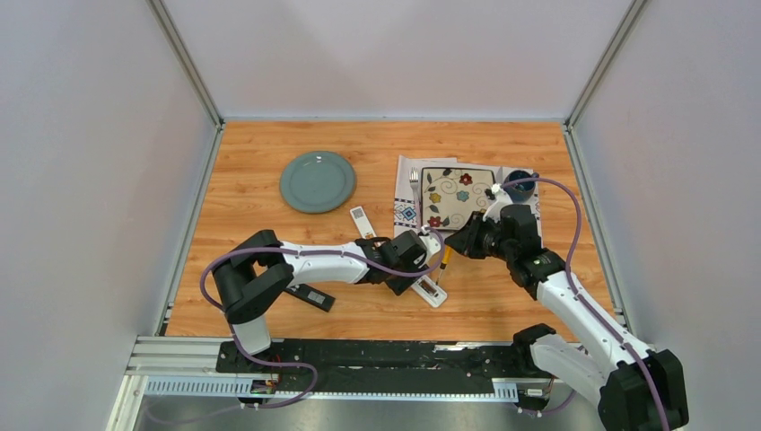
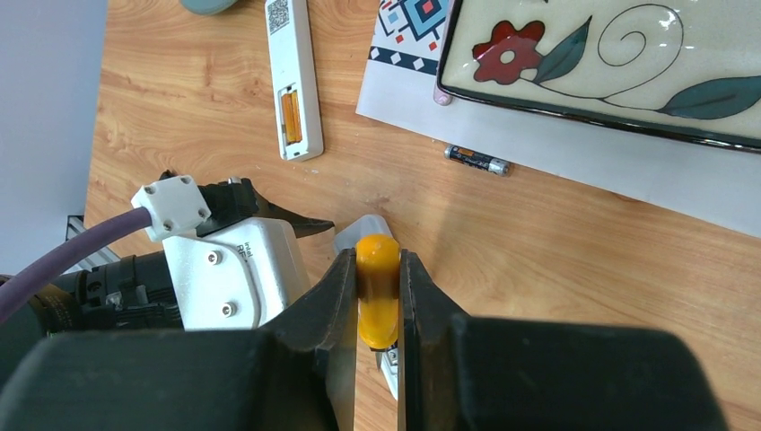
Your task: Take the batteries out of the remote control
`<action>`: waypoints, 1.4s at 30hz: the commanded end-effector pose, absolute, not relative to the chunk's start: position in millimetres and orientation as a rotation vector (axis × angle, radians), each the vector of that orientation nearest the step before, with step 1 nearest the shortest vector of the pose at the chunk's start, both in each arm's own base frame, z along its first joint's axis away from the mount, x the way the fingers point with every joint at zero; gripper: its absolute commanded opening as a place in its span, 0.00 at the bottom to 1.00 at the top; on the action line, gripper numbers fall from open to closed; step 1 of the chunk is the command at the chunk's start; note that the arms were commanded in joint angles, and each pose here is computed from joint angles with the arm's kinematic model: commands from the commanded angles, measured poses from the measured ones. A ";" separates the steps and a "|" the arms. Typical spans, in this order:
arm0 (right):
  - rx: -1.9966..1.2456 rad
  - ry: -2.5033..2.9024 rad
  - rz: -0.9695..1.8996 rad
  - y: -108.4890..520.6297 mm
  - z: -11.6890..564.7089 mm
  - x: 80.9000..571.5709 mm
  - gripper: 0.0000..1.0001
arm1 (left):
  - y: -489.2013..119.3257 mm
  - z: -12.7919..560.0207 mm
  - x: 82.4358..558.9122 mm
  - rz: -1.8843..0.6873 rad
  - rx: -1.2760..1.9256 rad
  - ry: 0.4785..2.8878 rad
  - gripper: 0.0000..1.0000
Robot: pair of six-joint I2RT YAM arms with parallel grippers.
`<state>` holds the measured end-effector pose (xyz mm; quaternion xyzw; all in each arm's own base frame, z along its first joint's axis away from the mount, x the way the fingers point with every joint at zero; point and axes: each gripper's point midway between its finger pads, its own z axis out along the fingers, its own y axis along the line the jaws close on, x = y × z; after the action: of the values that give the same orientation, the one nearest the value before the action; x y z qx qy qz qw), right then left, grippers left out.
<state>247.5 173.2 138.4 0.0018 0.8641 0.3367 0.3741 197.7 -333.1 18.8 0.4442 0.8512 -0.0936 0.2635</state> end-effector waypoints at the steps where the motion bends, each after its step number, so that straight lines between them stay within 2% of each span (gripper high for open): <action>1: 0.002 2.145 0.899 178.0 152.1 256.2 0.00 | -327.8 10.4 186.0 -0.289 1.239 2.350 0.57; 7: 0.019 2.141 0.922 180.7 148.5 257.7 0.00 | -332.1 26.3 169.1 -0.455 1.156 2.355 0.57; 17: 0.009 2.151 0.952 188.3 135.1 262.4 0.00 | -352.1 33.4 141.2 -0.725 1.070 2.422 0.46; 21: -0.008 2.136 0.944 192.0 134.0 266.8 0.00 | -360.6 33.0 138.4 -0.772 1.061 2.438 0.42; 23: -0.015 2.143 0.940 194.6 130.2 266.6 0.00 | -364.4 33.4 136.4 -0.800 1.049 2.447 0.35; 26: -0.036 2.148 0.930 197.4 122.9 265.2 0.00 | -369.3 29.1 133.0 -0.840 1.041 2.466 0.31; 42: -0.154 2.177 0.798 196.2 92.3 251.4 0.00 | -367.6 7.8 137.0 -0.857 0.952 2.571 0.17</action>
<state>248.9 197.6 93.7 -0.0342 0.8639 0.3421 0.3682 133.9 -370.1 18.9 0.3419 0.8763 -0.3054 0.1483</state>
